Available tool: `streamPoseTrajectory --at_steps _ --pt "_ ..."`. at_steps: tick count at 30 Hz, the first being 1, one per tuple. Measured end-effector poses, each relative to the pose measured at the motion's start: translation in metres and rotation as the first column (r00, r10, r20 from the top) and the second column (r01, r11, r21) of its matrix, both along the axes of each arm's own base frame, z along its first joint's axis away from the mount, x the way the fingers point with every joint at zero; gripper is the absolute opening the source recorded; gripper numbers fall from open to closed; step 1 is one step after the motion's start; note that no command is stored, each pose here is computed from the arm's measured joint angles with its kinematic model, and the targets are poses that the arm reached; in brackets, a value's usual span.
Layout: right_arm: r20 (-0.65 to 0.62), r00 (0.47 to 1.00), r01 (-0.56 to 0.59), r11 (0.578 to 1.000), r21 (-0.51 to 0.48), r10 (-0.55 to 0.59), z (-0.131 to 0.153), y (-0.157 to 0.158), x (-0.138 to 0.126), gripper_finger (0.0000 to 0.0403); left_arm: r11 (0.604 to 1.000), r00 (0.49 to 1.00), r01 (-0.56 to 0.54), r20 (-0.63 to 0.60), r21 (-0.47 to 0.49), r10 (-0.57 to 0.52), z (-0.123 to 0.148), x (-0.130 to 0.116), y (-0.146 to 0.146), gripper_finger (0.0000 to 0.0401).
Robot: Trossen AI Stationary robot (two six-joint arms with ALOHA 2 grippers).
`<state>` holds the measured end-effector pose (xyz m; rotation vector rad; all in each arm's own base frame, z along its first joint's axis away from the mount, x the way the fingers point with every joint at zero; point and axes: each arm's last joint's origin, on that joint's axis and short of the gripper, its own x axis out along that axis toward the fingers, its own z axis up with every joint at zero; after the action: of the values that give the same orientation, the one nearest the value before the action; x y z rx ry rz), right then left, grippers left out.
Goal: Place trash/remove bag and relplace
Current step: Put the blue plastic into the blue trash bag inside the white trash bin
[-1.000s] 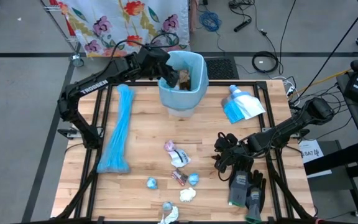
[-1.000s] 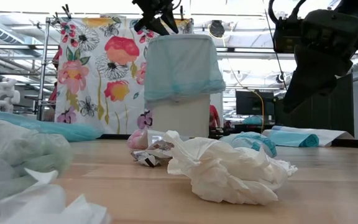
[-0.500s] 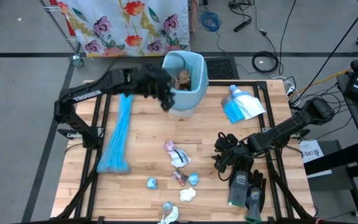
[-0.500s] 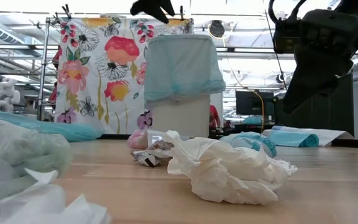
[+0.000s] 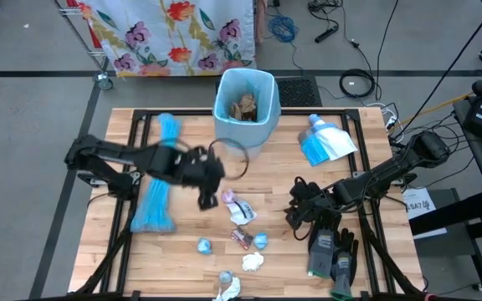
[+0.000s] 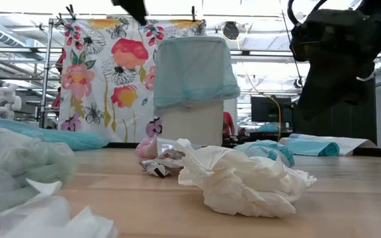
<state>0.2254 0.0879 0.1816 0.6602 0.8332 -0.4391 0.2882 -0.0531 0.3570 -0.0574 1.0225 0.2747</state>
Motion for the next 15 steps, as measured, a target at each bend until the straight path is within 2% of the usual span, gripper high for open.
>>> streamPoseTrajectory --at_steps 5,10,15 --pt "0.052 0.998 0.042 0.998 0.056 -0.045 0.003 0.002 0.004 0.0169 0.999 1.0 -0.018 -0.011 -0.043 0.017 -0.038 -0.022 -0.034 0.0164" --pt "0.078 0.992 0.087 0.99 0.11 -0.096 0.004 0.003 0.006 0.0169 0.989 1.0 -0.009 0.013 -0.148 0.011 -0.072 -0.043 -0.072 0.0164" --pt "0.112 0.987 0.1 0.984 0.145 -0.117 0.007 0.004 0.008 0.0169 0.978 0.995 0.098 0.013 -0.182 -0.098 -0.101 -0.054 -0.109 0.0164"
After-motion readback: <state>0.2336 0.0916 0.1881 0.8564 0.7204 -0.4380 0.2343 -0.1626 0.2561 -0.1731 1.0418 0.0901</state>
